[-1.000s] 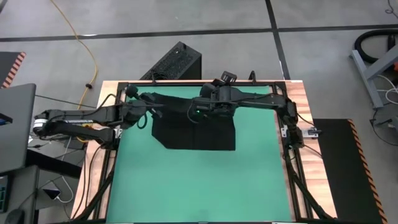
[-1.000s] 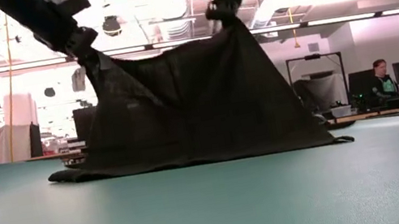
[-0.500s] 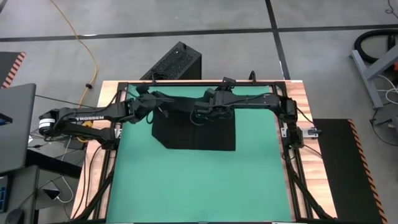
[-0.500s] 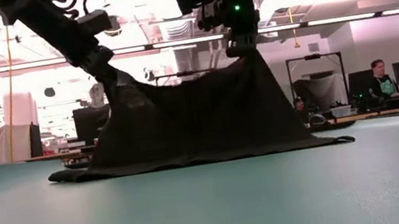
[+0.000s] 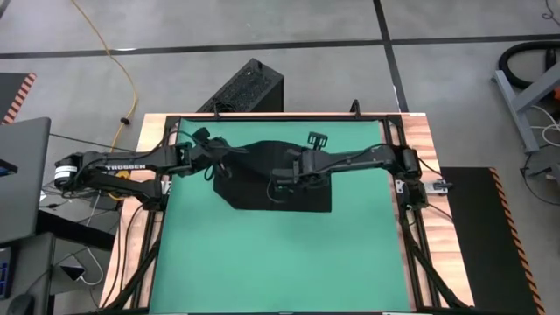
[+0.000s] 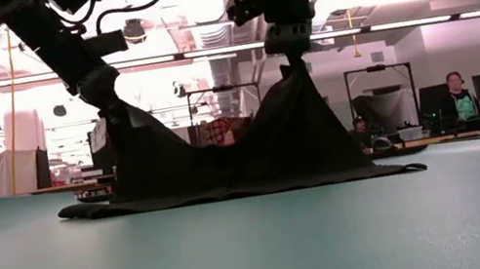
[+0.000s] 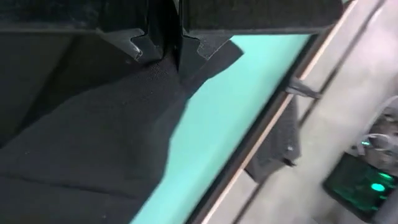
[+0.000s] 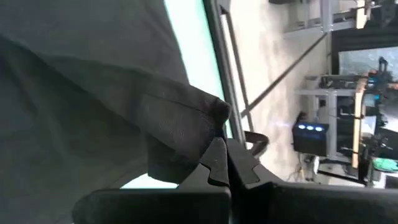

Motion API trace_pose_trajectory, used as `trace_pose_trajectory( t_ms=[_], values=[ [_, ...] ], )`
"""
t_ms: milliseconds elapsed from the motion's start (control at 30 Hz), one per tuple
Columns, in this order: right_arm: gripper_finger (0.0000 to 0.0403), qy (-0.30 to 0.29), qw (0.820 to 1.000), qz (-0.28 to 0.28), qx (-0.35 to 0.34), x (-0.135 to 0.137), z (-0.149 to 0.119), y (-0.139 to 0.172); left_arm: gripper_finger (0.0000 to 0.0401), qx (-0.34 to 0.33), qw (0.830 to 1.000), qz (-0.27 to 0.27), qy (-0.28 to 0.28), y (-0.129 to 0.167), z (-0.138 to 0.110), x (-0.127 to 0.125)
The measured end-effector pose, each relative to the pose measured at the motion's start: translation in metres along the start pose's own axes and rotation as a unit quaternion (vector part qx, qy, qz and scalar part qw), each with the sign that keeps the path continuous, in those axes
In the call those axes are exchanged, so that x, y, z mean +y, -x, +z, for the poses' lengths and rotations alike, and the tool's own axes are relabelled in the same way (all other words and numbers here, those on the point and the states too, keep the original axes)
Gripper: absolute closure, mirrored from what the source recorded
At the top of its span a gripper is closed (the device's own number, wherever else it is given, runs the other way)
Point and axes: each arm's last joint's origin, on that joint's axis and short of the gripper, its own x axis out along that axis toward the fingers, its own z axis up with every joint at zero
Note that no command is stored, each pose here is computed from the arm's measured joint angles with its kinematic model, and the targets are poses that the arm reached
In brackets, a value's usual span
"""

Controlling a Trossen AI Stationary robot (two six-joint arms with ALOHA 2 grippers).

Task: Roll towel into tight, uniform cylinder
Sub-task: Fold the towel

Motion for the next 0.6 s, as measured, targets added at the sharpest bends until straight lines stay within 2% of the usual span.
trace_pose_trajectory(
  t_ms=[233,600],
  values=[
    [0.0403,-0.007,1.000,0.018,0.012,0.005,-0.005,0.006,0.0401,0.002,0.998,-0.069,0.009,0.002,-0.001,-0.008],
    [0.0403,-0.012,0.998,0.050,0.030,0.011,-0.008,0.010,0.0401,0.050,0.996,-0.076,-0.005,0.005,-0.011,-0.011]
  ],
)
